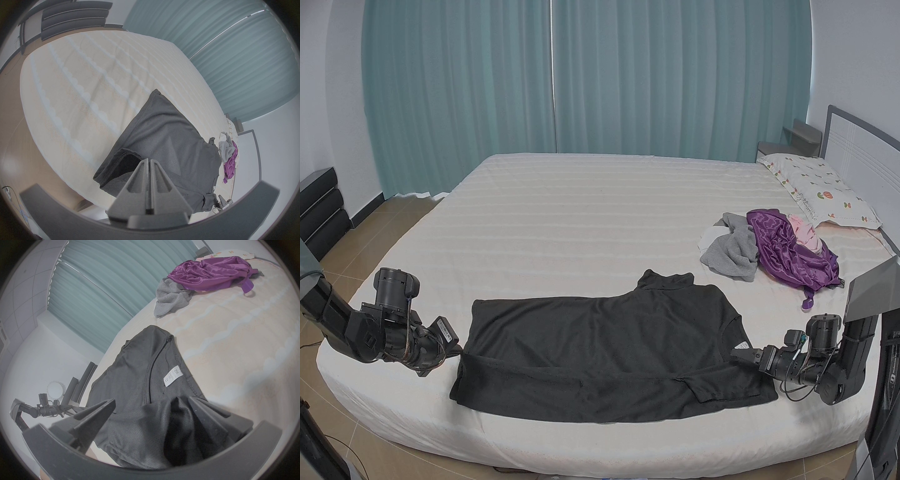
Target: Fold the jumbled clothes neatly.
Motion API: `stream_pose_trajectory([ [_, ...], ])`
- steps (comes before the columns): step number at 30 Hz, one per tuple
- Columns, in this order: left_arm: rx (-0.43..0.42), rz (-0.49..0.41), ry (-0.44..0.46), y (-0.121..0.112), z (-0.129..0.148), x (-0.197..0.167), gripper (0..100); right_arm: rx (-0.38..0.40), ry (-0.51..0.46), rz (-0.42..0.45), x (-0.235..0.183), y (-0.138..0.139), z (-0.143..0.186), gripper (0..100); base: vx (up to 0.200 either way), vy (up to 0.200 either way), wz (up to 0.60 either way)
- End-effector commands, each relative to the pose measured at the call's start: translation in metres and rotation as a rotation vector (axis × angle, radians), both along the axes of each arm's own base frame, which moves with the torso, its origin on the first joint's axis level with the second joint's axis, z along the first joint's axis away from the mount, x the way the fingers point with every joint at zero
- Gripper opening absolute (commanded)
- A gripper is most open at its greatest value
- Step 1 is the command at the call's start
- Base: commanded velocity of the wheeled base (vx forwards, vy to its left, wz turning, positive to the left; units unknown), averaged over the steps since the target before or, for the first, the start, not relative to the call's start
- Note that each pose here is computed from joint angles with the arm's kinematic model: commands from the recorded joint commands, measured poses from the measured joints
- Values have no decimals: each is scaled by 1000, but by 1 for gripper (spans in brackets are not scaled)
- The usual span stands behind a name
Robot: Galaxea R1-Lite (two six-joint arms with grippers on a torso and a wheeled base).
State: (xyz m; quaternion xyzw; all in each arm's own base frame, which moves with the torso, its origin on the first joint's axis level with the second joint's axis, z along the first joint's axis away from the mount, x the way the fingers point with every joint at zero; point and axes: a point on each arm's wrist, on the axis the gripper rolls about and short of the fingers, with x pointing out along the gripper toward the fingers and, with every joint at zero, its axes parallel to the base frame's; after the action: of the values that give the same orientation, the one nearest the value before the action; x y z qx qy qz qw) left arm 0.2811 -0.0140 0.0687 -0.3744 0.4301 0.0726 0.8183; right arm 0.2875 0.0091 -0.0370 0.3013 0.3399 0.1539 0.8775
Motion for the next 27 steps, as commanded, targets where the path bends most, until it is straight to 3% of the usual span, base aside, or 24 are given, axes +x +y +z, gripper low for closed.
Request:
stream_pose_trajectory([
  [1, -1, 1, 0, 0, 0, 0, 0, 3, 7, 1, -3, 0, -2, 0, 0, 0, 0],
  [15, 0, 2, -12, 0, 6, -6, 0, 4, -13, -29, -19, -8, 6, 0, 0, 0, 0],
  [27, 4, 25, -29, 6, 14, -23, 0, 11, -75, -31, -44, -8, 38, 0, 0, 0, 0],
])
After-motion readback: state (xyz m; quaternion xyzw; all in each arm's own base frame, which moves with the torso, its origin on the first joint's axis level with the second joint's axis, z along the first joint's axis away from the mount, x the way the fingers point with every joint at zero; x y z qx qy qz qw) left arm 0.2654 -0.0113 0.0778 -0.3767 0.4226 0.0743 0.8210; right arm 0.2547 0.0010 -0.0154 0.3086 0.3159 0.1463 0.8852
